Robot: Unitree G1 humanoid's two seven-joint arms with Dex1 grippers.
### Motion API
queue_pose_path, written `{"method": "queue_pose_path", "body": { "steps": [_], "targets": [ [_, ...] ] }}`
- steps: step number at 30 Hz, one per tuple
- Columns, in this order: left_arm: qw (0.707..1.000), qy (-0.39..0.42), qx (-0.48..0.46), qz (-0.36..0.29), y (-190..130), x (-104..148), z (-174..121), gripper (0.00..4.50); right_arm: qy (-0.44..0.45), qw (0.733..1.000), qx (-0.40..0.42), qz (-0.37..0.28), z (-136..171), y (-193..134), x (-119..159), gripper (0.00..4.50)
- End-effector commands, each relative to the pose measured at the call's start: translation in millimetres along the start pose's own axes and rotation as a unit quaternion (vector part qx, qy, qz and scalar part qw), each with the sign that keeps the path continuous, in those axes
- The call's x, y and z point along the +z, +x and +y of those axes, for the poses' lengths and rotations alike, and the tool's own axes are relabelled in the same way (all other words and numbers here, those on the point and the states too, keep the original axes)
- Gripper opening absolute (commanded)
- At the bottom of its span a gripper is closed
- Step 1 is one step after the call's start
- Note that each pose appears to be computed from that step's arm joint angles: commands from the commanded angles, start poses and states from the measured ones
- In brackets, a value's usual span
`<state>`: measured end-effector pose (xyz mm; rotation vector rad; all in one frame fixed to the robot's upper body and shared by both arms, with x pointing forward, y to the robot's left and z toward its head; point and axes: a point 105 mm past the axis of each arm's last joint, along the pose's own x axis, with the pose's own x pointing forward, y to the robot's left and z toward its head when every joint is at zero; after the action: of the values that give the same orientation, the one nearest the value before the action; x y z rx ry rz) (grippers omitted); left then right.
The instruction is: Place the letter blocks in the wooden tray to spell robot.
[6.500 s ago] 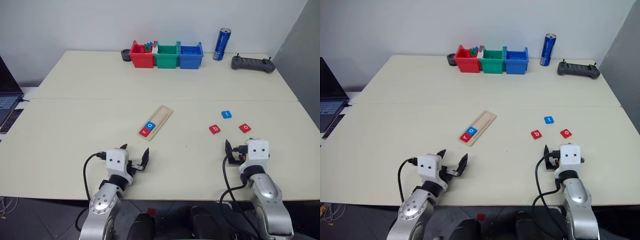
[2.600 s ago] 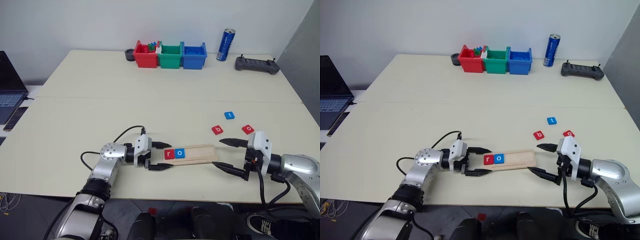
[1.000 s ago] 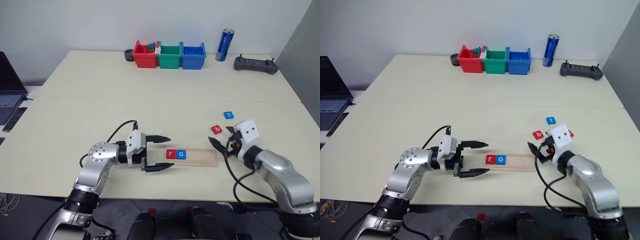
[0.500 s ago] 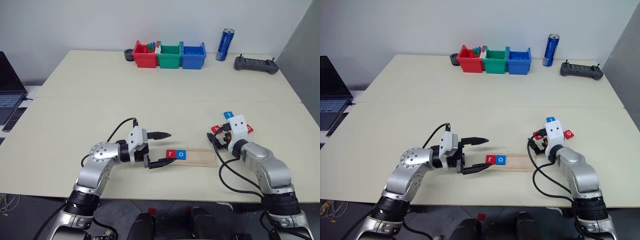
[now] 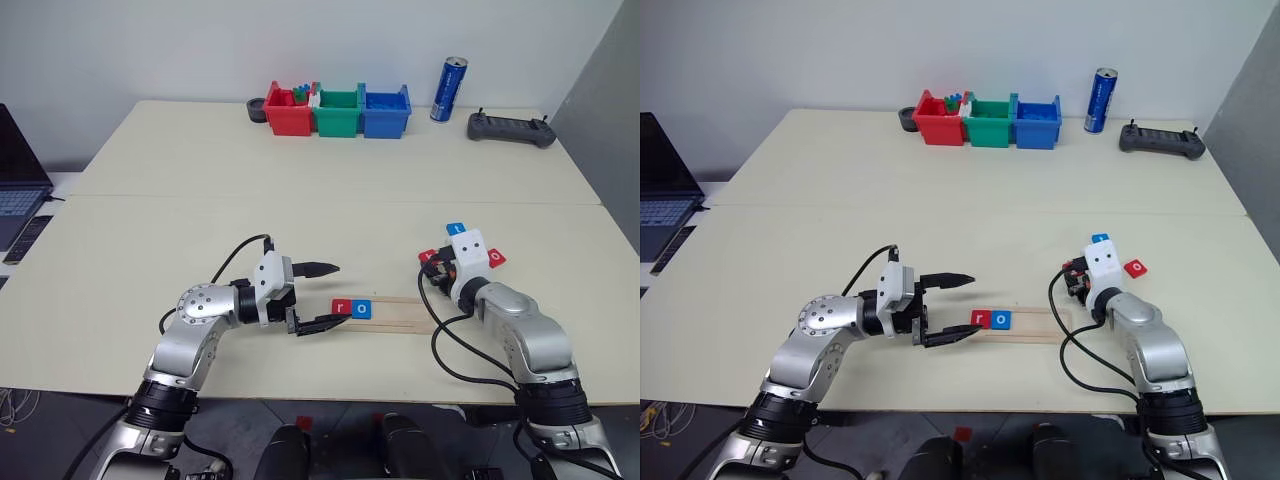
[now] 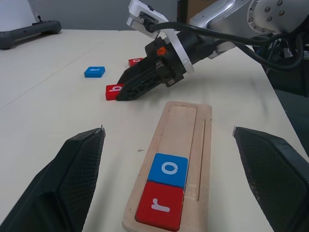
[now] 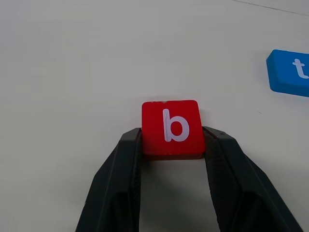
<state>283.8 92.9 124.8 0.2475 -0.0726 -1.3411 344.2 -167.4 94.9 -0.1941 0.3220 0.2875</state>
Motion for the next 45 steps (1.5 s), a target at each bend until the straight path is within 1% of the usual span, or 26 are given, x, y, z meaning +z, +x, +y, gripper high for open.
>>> {"method": "queue_pose_path", "body": {
  "steps": [1,4,7,11,15,19,21,24,26,27,28,29,30,32,34,37,40,42,45],
  "targets": [
    [1.000,0.023,-0.014,-0.016,0,12,-3,4.50,0.007,0.998,-0.054,-0.010,-20,-29,11,1.47],
    [0.999,0.019,-0.022,-0.017,0,12,-5,4.50,0.040,0.994,-0.099,0.021,-28,-57,2,1.47],
    [0.999,0.014,-0.033,-0.018,1,10,-10,4.50,0.058,0.991,-0.109,0.049,-15,-77,-7,1.47],
    [0.999,0.011,-0.040,-0.021,5,9,-12,4.50,0.068,0.989,-0.102,0.081,7,-84,-20,1.47],
    [0.999,0.013,-0.045,-0.020,5,10,-10,4.50,0.082,0.981,-0.125,0.121,6,-91,-38,1.47],
    [0.999,0.014,-0.047,-0.020,5,10,-11,4.50,0.096,0.978,-0.128,0.137,8,-91,-45,1.47],
    [0.999,0.014,-0.047,-0.020,5,9,-12,4.50,0.104,0.978,-0.119,0.138,12,-90,-47,2.21],
    [0.999,0.014,-0.047,-0.019,4,9,-13,4.50,0.108,0.978,-0.110,0.138,15,-90,-49,3.13],
    [0.999,0.014,-0.046,-0.018,4,9,-13,4.50,0.099,0.981,-0.113,0.121,9,-88,-40,3.89],
    [0.999,0.015,-0.045,-0.018,3,9,-12,4.50,0.072,0.987,-0.105,0.094,5,-85,-26,3.89],
    [0.999,0.016,-0.045,-0.017,4,9,-12,4.50,0.035,0.993,-0.092,0.068,2,-82,-11,4.31],
    [0.999,0.017,-0.044,-0.017,3,8,-11,4.50,0.008,0.996,-0.076,0.046,0,-79,0,4.42],
    [0.999,0.017,-0.044,-0.017,3,8,-11,4.50,-0.008,0.998,-0.055,0.031,0,-76,8,4.47],
    [0.999,0.020,-0.045,-0.017,4,9,-10,4.50,-0.064,0.998,0.017,0.004,-2,-70,24,4.47],
    [0.999,0.022,-0.047,-0.018,5,10,-9,4.50,-0.125,0.987,0.101,-0.003,-5,-69,30,4.47],
    [0.998,0.023,-0.050,-0.019,6,10,-9,4.50,-0.183,0.961,0.206,-0.002,-14,-73,24,4.47],
    [0.998,0.023,-0.055,-0.019,7,9,-10,4.50,-0.237,0.926,0.293,-0.006,-24,-78,14,4.47],
    [0.998,0.023,-0.057,-0.020,8,9,-10,4.50,-0.262,0.908,0.326,-0.007,-32,-79,8,4.47],
    [0.998,0.026,-0.055,-0.021,10,10,-9,4.50,-0.287,0.893,0.347,0.003,-43,-76,0,4.47]
  ]
}}
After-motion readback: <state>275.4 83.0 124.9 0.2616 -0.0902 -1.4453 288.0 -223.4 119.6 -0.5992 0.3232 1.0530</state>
